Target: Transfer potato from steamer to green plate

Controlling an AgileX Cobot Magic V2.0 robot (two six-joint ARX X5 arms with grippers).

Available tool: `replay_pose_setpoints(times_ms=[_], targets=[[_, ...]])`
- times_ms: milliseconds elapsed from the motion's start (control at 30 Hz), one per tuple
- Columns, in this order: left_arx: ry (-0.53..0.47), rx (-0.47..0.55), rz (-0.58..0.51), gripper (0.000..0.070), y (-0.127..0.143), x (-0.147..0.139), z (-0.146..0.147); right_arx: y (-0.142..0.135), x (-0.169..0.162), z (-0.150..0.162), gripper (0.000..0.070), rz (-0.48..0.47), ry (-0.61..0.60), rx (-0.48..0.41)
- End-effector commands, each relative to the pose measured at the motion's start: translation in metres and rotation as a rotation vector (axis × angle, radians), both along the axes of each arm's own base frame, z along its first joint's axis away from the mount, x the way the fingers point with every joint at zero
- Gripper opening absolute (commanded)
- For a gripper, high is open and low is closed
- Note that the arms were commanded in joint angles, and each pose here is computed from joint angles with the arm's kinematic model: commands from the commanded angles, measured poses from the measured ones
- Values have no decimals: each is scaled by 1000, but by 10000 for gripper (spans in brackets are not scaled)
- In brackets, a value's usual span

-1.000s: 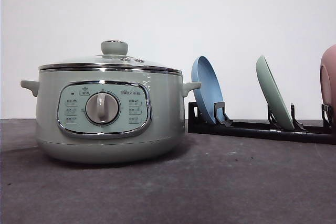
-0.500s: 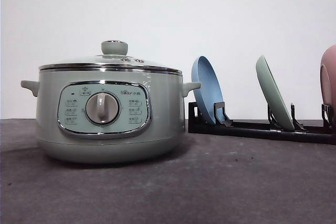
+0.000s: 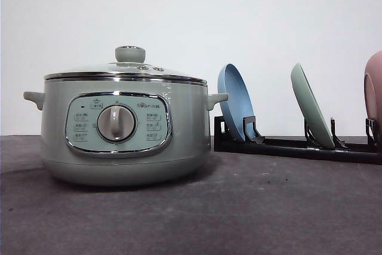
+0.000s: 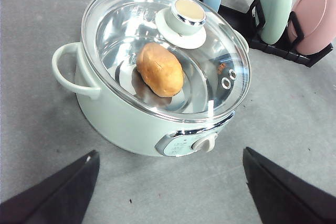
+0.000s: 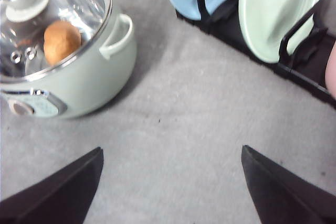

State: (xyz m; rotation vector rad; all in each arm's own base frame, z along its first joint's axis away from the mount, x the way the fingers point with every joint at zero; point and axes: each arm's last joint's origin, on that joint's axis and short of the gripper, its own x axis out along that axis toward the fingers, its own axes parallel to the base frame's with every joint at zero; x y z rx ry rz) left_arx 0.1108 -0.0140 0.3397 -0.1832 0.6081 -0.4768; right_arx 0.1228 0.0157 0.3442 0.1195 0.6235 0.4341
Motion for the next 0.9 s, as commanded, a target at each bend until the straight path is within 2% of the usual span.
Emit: replay_pose_setpoints(times_ms=[0,233,500,667,867], targets=[[-36,6,-13,560,0,0,7,0,5,8,532,-21,-16,32],[-41,6,-13,560,0,0,8,1,34,27,532,-46,-32,69],[-41,6,-12,560,0,0,8,4,97,50,532,-53,-28,73],[-41,6,-12,559,0,0,8,5,142,52,531,-69,4,61],[-40,6,-12,557,0,0,8,6,190,41,531,-76,31,55]])
